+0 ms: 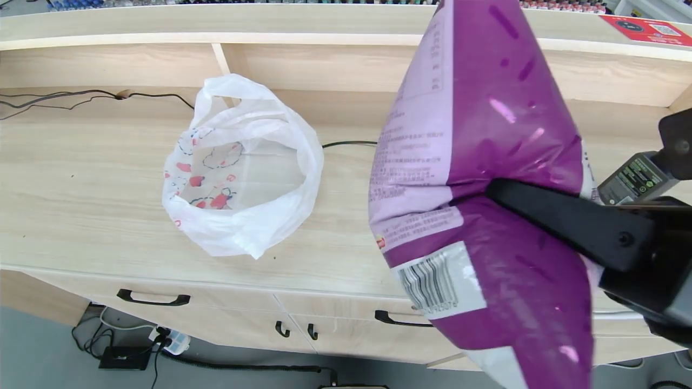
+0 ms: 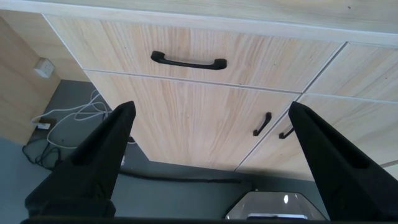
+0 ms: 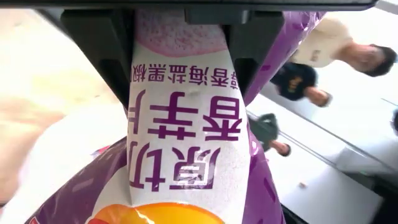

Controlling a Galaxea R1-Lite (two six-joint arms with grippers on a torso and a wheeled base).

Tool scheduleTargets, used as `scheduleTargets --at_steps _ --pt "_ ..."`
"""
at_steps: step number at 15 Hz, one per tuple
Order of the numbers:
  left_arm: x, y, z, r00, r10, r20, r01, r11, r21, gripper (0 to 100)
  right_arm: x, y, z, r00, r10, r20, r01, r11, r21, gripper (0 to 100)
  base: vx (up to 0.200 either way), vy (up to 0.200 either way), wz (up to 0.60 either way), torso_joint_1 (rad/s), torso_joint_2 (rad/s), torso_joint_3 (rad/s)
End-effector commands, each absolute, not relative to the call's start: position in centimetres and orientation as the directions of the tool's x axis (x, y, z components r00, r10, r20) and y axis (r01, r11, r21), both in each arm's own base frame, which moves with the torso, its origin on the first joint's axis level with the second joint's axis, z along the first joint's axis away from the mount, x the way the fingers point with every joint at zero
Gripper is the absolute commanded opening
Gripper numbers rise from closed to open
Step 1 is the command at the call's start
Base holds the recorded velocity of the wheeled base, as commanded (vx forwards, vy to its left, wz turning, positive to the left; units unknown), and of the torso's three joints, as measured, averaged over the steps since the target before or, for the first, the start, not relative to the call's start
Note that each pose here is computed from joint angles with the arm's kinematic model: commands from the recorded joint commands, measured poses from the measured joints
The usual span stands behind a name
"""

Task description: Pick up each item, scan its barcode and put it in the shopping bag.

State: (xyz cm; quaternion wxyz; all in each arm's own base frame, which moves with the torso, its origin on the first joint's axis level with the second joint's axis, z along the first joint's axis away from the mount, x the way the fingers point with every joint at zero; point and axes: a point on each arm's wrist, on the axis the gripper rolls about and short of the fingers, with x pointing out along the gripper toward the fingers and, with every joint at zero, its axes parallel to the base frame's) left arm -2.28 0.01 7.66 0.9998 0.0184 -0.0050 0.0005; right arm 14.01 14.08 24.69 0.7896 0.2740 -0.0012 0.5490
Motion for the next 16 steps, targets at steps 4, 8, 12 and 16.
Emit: scheduleTargets --at_steps 4,8,12,16 --pt "-2.3 0.0 7.7 1.000 0.002 0.011 -0.002 0.999 0.035 100 17.5 15.8 27.4 0.611 0.755 0.237 -0.786 0.613 0.076 0 0.000 0.000 0.00 0.000 0.00 0.000" --pt "-2.3 0.0 7.7 1.000 0.003 0.014 -0.004 0.999 0.032 100 21.2 12.8 29.5 0.794 0.537 0.284 -0.489 0.843 -0.225 0 0.000 0.000 0.00 0.000 0.00 0.000" --pt "-2.3 0.0 7.7 1.000 0.005 0.014 -0.005 0.999 0.032 100 21.9 12.8 29.0 0.806 0.529 0.265 -0.407 0.821 -0.400 0 0.000 0.000 0.00 0.000 0.00 0.000" --pt "-2.3 0.0 7.7 1.000 0.002 0.011 -0.002 0.999 0.047 100 22.7 12.7 28.2 0.802 0.550 0.234 -0.310 0.718 -0.623 0 0.000 0.000 0.00 0.000 0.00 0.000"
